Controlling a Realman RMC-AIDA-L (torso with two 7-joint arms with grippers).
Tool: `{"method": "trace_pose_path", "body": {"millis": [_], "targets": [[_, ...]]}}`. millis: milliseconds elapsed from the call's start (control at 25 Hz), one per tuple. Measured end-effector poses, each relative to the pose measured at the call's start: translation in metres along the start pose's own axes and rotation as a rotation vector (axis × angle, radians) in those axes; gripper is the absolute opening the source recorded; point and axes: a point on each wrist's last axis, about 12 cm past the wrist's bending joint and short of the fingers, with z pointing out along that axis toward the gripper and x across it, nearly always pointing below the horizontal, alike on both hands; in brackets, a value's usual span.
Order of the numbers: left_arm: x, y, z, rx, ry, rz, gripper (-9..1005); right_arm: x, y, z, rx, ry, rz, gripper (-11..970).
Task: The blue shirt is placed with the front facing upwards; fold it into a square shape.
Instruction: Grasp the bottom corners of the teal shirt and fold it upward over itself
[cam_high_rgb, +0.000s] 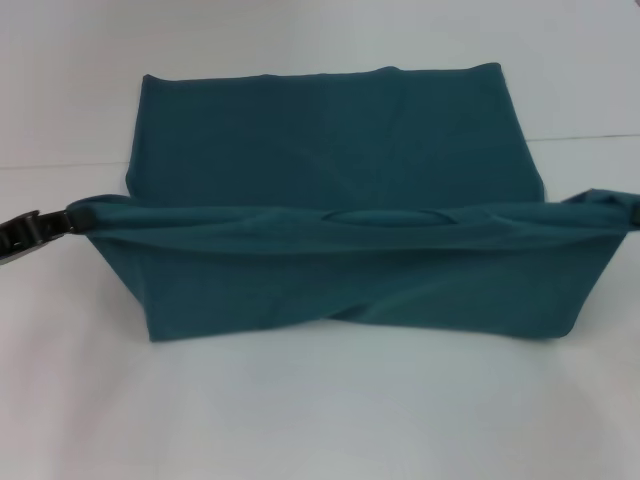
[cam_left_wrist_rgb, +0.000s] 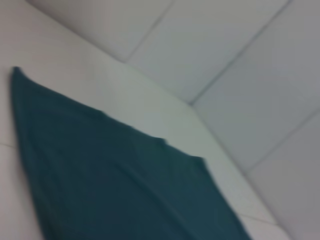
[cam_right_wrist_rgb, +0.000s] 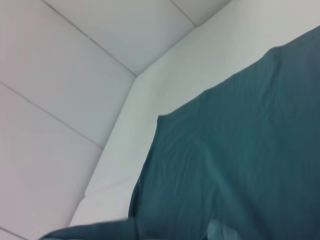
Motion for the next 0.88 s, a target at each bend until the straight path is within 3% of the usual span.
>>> {"method": "trace_pose_path", "body": {"millis": [400,640,880], "targets": [[-0.005,-0.005,0.060,-0.101,0.050,0.082,63,-0.015,-0.006,0.031,0.086,-0.009,-0.021,145],[-0.012,-0.010,0.073,-0.117,0.050,0.108,64,-0.017,-0.013,0.046,0.141,-0.031,-0.014,150],[-0.016,-0.007,0.081,-0.179,0.020,0.114,64,-0.018,-0.017,0.065,0.167,-0.046,-0.020,156]]}}
